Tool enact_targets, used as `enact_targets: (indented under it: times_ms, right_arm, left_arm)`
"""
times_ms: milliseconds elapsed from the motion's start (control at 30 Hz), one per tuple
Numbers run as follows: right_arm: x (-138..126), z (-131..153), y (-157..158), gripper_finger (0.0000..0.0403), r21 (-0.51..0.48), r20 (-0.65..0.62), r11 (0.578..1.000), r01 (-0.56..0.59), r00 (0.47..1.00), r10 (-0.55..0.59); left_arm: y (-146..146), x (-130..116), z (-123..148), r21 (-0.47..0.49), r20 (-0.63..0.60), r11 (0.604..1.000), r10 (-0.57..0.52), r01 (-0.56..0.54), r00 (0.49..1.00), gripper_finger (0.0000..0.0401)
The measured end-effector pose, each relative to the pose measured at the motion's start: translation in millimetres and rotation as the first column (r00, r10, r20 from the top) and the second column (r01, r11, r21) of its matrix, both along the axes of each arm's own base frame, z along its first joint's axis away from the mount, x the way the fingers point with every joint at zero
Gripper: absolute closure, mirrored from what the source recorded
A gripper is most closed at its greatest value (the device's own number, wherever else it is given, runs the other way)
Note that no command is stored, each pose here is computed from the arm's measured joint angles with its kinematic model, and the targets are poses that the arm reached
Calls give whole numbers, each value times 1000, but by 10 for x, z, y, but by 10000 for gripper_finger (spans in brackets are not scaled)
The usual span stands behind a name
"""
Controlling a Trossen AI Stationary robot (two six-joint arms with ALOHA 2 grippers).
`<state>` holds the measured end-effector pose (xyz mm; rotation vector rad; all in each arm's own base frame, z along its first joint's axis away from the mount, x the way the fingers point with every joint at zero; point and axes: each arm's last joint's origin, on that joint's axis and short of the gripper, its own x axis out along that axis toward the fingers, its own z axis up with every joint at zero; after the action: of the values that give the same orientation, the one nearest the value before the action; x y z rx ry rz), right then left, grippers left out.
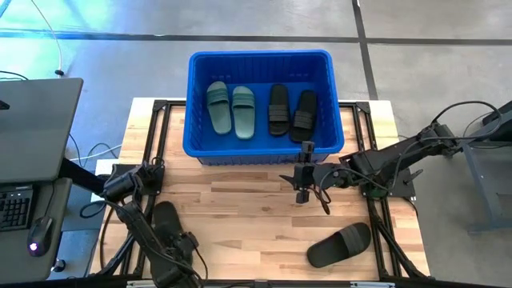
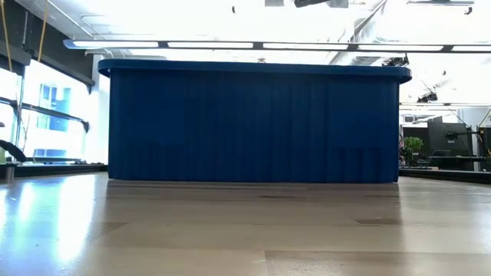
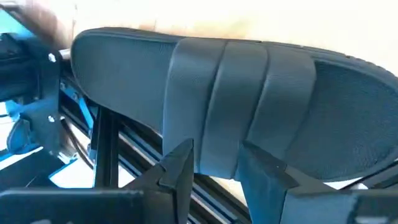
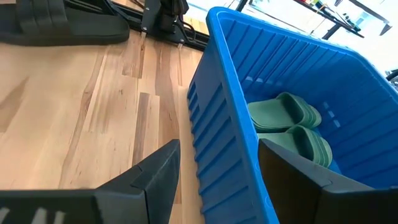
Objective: Pick and place slides into bin
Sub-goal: Put the black slide into the blue bin
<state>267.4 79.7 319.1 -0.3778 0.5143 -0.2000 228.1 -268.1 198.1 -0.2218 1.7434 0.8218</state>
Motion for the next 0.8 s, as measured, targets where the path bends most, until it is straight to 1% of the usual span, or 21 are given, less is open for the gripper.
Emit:
enact_targets:
  times_ms: [100, 233, 333, 400, 533, 600, 733, 800]
  right_arm:
    - [-1, -1, 0, 197, 2, -1, 1000, 0, 1000, 0]
    - [1, -5, 11, 197, 21, -9, 999, -36, 999, 36]
    - [2, -7, 18, 197, 38, -13, 998, -59, 998, 59]
    - [2, -8, 23, 197, 45, -15, 996, -72, 997, 72]
    - [3, -10, 23, 197, 46, -17, 996, -73, 997, 74]
    - [1, -14, 23, 197, 45, -20, 996, -73, 997, 74]
    - [3, -12, 23, 197, 46, -17, 996, -73, 997, 74]
    - [3, -11, 23, 197, 46, -16, 996, -73, 997, 74]
  left_arm:
    - [-28, 23, -16, -34, 25, 999, -7, 8, 1000, 291]
    - [-139, 83, -57, -142, 107, 989, -23, 38, 994, 291]
    - [-203, 72, -67, -159, 153, 986, -30, 55, 988, 291]
    - [-212, 35, -95, -129, 130, 991, -21, 38, 991, 291]
    - [-194, -75, -223, -4, -7, 1000, 5, -5, 1000, 291]
    - [-207, -96, -300, 20, -52, 1000, 5, -4, 999, 291]
    - [-208, -83, -392, 56, -71, 998, -10, 14, 997, 291]
    - [-182, -99, -398, 100, -90, 995, -4, 13, 996, 291]
